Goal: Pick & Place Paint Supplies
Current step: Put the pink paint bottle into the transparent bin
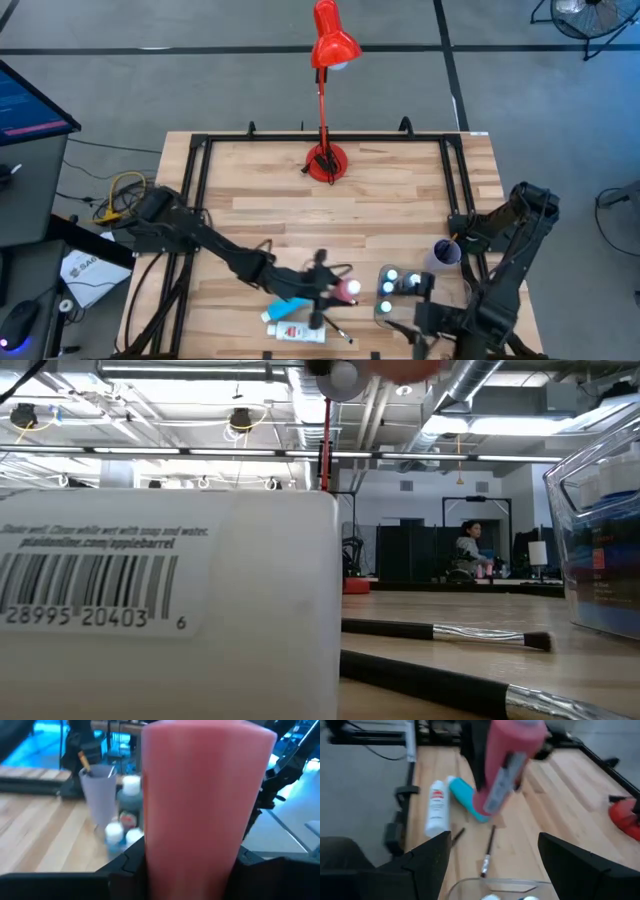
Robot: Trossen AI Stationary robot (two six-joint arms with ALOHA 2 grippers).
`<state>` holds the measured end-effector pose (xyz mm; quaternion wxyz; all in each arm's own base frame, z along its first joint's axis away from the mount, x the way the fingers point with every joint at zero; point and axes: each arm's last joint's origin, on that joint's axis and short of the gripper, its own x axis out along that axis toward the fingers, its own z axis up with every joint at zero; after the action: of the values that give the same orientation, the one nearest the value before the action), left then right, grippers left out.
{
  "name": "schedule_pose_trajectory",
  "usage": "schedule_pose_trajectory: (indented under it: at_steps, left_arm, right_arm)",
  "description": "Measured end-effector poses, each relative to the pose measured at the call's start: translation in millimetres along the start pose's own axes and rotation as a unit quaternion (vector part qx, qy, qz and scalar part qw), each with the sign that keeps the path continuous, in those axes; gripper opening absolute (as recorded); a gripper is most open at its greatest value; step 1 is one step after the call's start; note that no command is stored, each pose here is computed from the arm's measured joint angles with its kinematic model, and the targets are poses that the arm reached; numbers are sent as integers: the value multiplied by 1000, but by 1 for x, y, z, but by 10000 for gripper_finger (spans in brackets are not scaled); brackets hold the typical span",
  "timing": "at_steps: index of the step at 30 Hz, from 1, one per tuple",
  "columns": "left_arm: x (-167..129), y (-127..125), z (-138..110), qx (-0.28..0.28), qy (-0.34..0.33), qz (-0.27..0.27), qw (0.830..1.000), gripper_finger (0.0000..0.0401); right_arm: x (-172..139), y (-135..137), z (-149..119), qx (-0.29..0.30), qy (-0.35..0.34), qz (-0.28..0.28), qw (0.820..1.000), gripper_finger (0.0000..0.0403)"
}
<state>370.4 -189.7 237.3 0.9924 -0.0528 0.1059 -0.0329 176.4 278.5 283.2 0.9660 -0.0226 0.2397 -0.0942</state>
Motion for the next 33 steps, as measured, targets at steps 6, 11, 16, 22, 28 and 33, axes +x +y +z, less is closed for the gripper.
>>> schedule_pose_trajectory:
  at_steps: [6,11,16,22,28,33]
  left_arm:
    - [30,-14,-8,9,-85,-38,996,127]
    - [38,-14,-10,-6,-134,-66,989,127]
    - [50,-15,-2,-6,-151,-67,986,127]
    - [75,-15,-3,-3,-161,-59,985,127]
    - [90,-14,-11,-2,-155,-54,986,127]
    - [91,-16,-6,-3,-164,-57,985,127]
  right_arm:
    - [-46,8,-19,-39,-135,-26,990,291]
    - [-63,1,-52,-25,-230,-34,972,291]
    - [-55,-4,-57,-14,-232,-40,972,291]
    - [-38,4,-38,5,-201,-59,978,291]
    - [-27,11,-28,1,-173,-52,984,291]
    - [-22,13,-24,8,-173,-55,983,291]
